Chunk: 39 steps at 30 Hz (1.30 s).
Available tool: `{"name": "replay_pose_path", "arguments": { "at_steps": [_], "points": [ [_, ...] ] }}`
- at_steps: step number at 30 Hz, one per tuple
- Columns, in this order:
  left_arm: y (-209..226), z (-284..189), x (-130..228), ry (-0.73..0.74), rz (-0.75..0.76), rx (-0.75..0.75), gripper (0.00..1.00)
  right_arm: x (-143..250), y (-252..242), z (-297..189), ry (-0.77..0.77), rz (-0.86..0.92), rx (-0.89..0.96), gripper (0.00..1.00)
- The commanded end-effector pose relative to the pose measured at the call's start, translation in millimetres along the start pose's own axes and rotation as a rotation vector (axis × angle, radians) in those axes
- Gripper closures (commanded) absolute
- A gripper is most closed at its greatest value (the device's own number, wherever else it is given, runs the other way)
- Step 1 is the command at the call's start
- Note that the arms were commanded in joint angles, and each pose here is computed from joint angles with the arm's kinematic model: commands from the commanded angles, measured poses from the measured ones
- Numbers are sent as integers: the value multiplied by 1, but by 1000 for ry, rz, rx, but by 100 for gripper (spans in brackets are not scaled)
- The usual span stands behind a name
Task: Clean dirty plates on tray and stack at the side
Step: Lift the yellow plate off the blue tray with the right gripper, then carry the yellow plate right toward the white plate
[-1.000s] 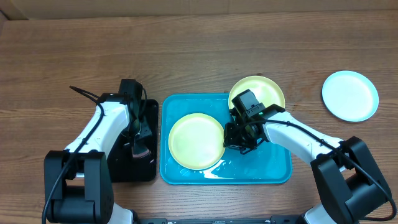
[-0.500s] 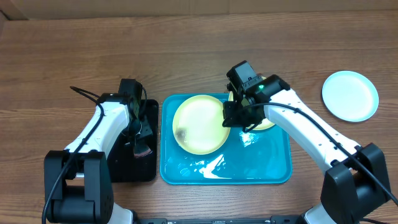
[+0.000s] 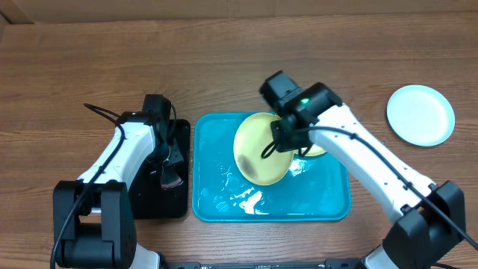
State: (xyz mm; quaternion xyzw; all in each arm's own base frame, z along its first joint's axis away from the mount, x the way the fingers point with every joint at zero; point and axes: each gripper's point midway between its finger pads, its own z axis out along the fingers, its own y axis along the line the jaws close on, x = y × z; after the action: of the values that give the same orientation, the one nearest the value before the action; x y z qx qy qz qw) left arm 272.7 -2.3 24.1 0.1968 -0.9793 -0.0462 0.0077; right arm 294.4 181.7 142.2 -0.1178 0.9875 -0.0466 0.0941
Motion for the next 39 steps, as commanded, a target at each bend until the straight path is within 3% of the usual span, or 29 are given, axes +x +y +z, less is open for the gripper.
{"name": "replay_pose_path", "arguments": {
  "at_steps": [1,12,19,27,39],
  "points": [
    [-2,-3,1,-9,22,13,96,-19,-3,-35,-160,-80,144,96],
    [-2,-3,2,-8,22,13,96,-10,-1,-71,-290,-259,447,96],
    [-1,-3,2,-6,22,12,96,-13,14,-108,-457,-427,654,96],
    [-1,-3,2,-6,22,12,96,-1,38,-126,-534,-555,712,96],
    [0,-3,4,2,23,8,96,4,42,-132,-550,-573,724,96]
  ]
}}
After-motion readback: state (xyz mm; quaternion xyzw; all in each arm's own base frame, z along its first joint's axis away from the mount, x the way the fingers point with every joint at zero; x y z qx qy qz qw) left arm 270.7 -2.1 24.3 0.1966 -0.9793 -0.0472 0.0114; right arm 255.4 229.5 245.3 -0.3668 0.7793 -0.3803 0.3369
